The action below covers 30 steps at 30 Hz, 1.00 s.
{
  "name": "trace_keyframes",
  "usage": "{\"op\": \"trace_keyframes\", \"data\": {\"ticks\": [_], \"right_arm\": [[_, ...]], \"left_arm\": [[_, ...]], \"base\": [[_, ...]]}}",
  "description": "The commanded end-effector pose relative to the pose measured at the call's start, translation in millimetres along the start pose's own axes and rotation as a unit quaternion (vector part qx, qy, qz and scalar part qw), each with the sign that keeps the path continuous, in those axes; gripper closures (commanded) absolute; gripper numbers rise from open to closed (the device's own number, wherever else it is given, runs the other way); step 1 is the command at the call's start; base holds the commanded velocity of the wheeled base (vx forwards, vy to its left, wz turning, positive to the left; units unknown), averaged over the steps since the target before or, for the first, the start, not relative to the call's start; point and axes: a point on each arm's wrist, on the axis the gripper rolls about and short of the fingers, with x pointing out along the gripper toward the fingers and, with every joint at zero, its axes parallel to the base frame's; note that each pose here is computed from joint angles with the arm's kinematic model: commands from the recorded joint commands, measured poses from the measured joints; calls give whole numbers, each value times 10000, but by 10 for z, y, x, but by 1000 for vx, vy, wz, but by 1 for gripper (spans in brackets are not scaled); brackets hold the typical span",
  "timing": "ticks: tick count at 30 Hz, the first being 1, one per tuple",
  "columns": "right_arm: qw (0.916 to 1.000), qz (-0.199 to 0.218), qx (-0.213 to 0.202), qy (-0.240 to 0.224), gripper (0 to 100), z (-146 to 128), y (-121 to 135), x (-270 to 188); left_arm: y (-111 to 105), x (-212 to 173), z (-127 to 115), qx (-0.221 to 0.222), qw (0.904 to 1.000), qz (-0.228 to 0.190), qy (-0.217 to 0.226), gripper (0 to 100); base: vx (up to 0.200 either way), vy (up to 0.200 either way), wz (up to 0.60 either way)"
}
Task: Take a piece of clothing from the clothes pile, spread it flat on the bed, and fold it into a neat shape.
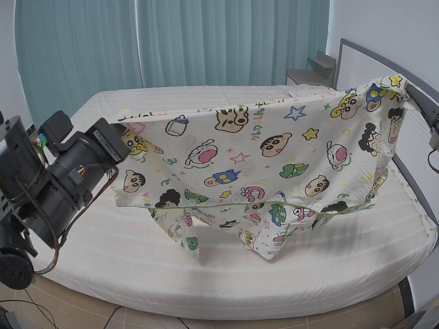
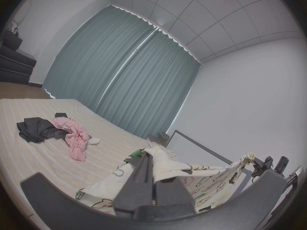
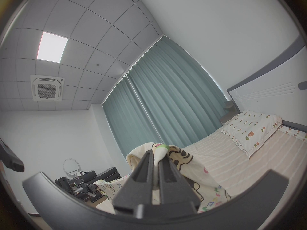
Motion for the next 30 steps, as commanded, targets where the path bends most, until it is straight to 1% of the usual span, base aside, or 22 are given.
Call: {"op": "trace_keyframes", "data": {"ticks": [1,4,6,9,11,13,15,17,18,19,20,26,30], "right_arm": [[9987,457,-45,-218,100,180,175,-327],[9981,563,-63,-260,100,225,216,-398],[9973,652,-89,-321,100,274,260,-485],[9969,699,-99,-354,100,302,285,-530],[9969,697,-97,-337,100,301,285,-537],[9971,686,-101,-318,100,298,285,-548],[9974,662,-93,-279,100,285,277,-548],[9981,587,-74,-166,100,241,247,-529],[9982,571,-69,-140,100,232,240,-522],[9989,466,-44,10,100,174,199,-499],[9990,443,-44,48,100,159,189,-493],[9983,64,44,582,100,-84,16,-394],[9963,-179,41,836,100,-207,-91,-341]], "left_arm": [[32,-358,216,267,9990,-140,-338,100],[40,-463,282,407,9979,-183,-462,100],[49,-621,387,539,9960,-243,-672,100],[53,-728,463,660,9940,-284,-827,100],[67,-771,472,753,9935,-263,-811,100],[93,-825,456,900,9934,-216,-674,100],[129,-861,412,1017,9937,-129,-443,100],[168,-879,341,1127,9935,-40,-128,100],[173,-880,331,1142,9934,-26,-87,100],[208,-876,255,1220,9923,78,177,100],[215,-876,239,1230,9921,94,226,100],[360,-785,-57,1468,9839,456,911,100],[411,-687,-166,1481,9801,647,1156,100]], "base": [[0,0,0],[0,0,0],[0,0,0],[0,0,0],[0,0,0],[0,0,0],[0,0,0],[0,0,0],[0,0,0],[0,0,0],[0,0,0],[0,0,0],[0,0,0]]}}
